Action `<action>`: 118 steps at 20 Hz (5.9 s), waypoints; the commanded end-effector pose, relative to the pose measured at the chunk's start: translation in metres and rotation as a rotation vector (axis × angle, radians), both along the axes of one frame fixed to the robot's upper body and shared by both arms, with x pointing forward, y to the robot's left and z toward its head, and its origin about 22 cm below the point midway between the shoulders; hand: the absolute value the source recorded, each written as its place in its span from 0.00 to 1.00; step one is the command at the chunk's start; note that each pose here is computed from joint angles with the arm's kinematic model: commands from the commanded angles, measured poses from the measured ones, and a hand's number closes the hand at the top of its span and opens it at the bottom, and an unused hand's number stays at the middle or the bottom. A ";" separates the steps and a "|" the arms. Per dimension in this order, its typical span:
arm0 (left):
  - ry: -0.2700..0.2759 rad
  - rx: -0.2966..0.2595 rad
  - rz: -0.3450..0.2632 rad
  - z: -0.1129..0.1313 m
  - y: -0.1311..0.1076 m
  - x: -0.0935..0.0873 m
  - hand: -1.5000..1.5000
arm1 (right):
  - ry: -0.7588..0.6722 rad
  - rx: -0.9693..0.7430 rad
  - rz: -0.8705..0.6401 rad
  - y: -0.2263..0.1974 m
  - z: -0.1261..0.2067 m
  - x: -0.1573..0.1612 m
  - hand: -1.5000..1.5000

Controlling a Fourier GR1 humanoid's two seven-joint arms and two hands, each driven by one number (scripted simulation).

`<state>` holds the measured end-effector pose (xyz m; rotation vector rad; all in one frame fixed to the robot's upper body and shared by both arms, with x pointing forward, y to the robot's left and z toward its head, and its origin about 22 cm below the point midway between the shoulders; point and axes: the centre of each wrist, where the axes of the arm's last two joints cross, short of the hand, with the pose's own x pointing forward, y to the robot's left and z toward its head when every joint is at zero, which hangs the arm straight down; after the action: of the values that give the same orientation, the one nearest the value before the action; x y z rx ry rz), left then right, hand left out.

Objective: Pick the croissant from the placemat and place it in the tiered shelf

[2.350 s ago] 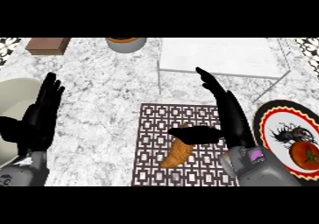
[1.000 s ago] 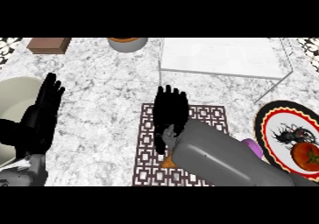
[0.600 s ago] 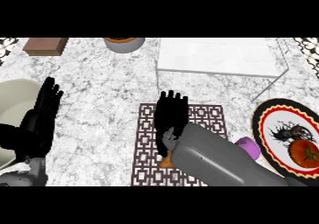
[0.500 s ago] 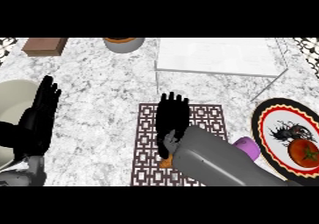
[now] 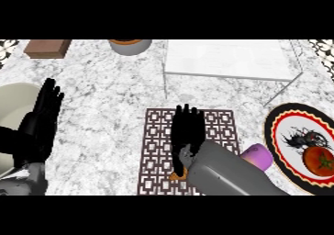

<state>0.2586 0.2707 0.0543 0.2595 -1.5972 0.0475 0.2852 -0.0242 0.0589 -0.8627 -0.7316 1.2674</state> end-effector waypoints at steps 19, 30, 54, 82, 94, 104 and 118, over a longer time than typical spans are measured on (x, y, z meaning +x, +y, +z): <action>0.001 0.000 -0.022 -0.004 0.000 -0.004 0.50 | 0.125 -0.119 -0.143 -0.001 -0.039 -0.019 1.00; 0.005 -0.002 -0.005 -0.008 -0.023 -0.003 0.50 | -0.093 0.034 -0.061 -0.020 -0.048 -0.030 1.00; 0.007 -0.007 -0.003 0.003 -0.007 0.001 0.50 | -0.750 0.549 -0.305 -0.021 0.150 -0.044 1.00; -0.008 0.002 -0.021 0.005 -0.005 0.003 0.50 | -0.970 0.493 -0.453 -0.113 0.125 0.090 1.00; -0.020 -0.013 -0.038 0.017 -0.008 0.001 0.50 | -1.023 0.590 -0.554 -0.136 0.113 0.138 1.00; -0.012 0.010 -0.026 -0.003 -0.005 0.007 0.50 | -0.904 0.711 -0.472 -0.131 0.102 0.159 0.00; -0.009 -0.001 0.007 0.004 -0.002 -0.011 0.50 | -1.155 0.849 -0.597 -0.205 0.138 0.118 0.00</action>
<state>0.2550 0.2700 0.0541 0.2541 -1.6051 0.0448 0.4190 -0.2057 0.1979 -0.8807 -1.6056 -0.1501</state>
